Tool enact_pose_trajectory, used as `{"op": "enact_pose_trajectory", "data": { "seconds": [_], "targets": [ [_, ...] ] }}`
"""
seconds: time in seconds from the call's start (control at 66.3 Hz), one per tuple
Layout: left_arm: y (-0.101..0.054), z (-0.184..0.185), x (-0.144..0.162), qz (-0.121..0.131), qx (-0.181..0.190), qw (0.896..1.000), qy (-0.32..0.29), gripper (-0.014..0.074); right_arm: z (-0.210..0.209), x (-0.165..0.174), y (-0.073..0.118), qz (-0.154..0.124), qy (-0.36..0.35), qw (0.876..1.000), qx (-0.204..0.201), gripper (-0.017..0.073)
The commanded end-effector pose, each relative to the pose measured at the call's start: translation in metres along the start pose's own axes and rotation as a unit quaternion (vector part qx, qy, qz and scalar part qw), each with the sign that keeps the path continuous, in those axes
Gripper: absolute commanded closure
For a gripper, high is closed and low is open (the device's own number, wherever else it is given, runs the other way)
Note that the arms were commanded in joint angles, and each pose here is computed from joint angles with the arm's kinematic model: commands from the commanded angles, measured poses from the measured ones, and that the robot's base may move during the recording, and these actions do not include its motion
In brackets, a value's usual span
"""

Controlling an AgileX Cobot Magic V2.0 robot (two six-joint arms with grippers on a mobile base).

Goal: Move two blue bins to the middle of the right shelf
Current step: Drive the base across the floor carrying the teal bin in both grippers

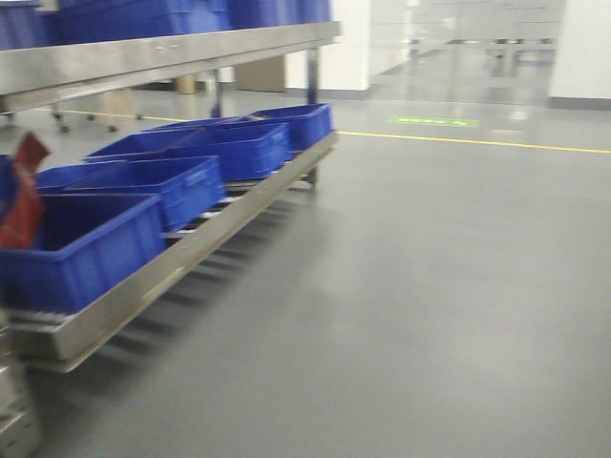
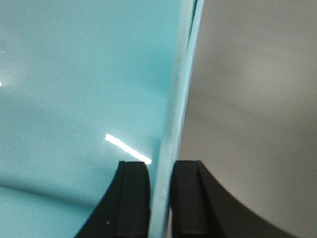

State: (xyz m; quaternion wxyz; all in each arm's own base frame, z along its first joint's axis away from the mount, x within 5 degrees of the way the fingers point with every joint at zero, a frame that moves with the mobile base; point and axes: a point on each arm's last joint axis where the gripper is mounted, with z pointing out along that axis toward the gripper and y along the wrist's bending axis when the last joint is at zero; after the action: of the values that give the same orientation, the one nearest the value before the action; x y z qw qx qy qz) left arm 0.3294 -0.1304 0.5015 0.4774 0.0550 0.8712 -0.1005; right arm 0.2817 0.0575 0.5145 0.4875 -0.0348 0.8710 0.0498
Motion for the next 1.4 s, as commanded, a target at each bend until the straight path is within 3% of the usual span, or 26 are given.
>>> {"op": "enact_pose_trajectory", "data": {
  "seconds": [0.0,1.387],
  "targets": [
    [-0.0091,-0.0115,-0.0155,-0.003,0.039,0.996,-0.078,0.0705,-0.0126,-0.0096,0.0091,0.009,-0.05,0.998,-0.047,0.0724],
    [-0.009,-0.0115,-0.0155,-0.003,0.038,0.996,-0.078,0.0705,-0.0126,-0.0096,0.0091,0.009,-0.05,0.998,-0.047,0.0724]
  ]
}}
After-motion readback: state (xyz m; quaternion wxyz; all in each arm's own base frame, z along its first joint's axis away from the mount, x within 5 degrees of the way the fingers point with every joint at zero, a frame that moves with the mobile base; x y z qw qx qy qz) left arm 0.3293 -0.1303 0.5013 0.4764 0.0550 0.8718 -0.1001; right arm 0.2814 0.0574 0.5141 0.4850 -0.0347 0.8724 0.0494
